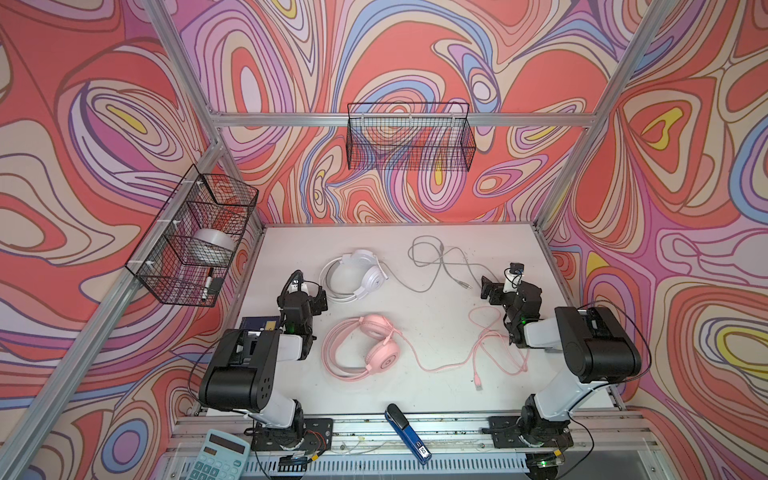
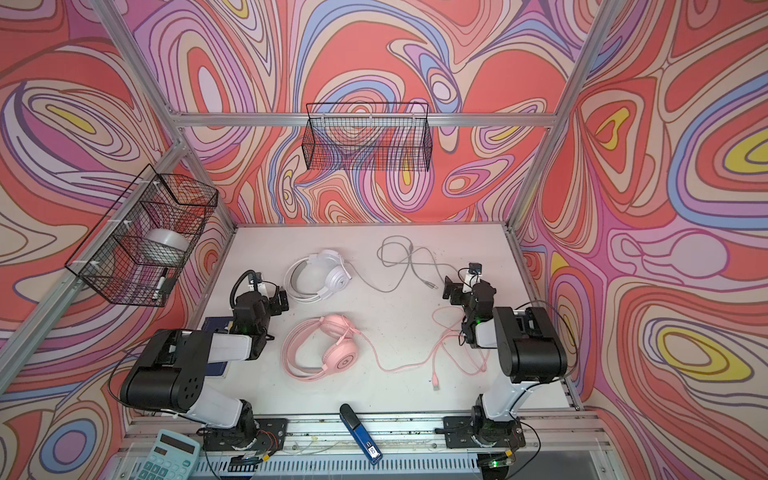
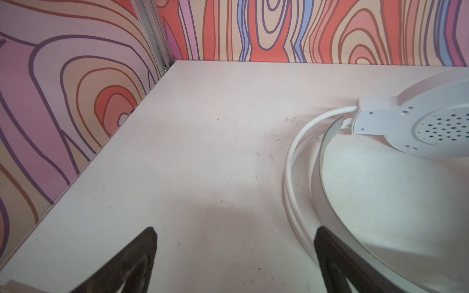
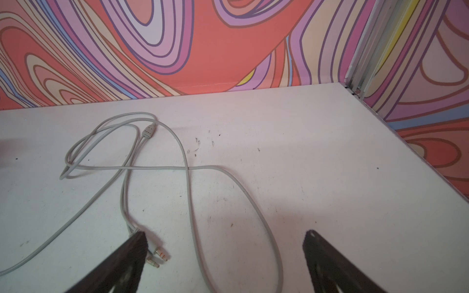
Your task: Wrap the headphones
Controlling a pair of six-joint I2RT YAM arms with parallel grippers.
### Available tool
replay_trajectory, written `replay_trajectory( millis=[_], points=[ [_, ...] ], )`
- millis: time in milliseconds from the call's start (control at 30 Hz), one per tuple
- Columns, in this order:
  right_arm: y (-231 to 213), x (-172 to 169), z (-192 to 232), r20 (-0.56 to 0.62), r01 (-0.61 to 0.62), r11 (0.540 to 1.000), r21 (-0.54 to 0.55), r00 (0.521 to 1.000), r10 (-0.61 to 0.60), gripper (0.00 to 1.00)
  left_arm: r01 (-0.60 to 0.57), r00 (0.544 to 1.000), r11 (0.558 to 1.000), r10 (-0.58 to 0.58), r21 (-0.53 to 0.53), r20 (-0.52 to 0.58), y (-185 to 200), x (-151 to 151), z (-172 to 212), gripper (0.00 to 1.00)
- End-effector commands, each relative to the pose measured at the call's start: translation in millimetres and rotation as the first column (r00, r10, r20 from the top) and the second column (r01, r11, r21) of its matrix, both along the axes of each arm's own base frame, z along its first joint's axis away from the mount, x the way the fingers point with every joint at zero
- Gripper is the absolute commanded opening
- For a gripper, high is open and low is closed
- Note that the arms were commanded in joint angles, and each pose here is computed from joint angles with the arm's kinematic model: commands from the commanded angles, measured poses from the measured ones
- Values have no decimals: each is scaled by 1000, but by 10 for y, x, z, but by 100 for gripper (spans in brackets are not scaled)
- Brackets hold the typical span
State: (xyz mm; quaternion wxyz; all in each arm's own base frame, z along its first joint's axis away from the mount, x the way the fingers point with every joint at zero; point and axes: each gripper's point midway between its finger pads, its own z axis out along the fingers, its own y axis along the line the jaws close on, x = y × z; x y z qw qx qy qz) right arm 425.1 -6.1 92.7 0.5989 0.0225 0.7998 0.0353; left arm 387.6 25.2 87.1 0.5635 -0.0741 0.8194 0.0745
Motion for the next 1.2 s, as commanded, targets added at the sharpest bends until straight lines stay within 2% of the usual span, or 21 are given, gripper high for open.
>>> replay_trajectory(
  millis=[0, 167, 333, 433, 533, 633, 700, 867, 1000, 1167],
  points=[
    [3, 18, 6, 2, -8, 1000, -3, 1000, 8, 98, 11, 1000, 1000, -11, 12, 20, 3, 16, 44, 100],
    [-41, -9, 101, 26, 19, 1000, -2, 999, -19, 97, 22, 999, 1000, -22, 14, 35, -13, -1, 117, 100],
    [-107, -42, 310, 27, 60, 998, -4, 998, -60, 95, 13, 1000, 1000, -13, 22, 24, -8, -46, 344, 100],
    [-138, -64, 460, 39, 79, 997, -3, 996, -79, 94, 6, 999, 1000, -7, 28, 49, -17, -63, 566, 100],
    [-149, -97, 676, 64, 91, 996, 19, 994, -92, 95, 0, 994, 1000, 2, -22, 107, -29, -106, 864, 100],
    [-135, -108, 852, 47, 90, 995, 44, 995, -92, 97, 15, 996, 997, -9, -70, 89, -77, -138, 1156, 100],
    [-142, -128, 910, -3, 106, 992, 74, 994, -106, 98, -35, 998, 989, 42, -145, 49, -43, -231, 1286, 100],
    [-128, -267, 1002, -73, 123, 986, 113, 991, -115, 98, -26, 999, 973, 14, -230, -52, -174, -474, 1543, 100],
    [-59, -416, 1048, -129, 110, 982, 153, 988, -91, 98, -46, 984, 944, -13, -326, -177, -293, -743, 1505, 100],
    [97, -580, 1095, -167, 55, 975, 216, 986, -18, 99, -102, 946, 930, -20, -354, -324, -376, -1110, 1357, 100]
  ],
)
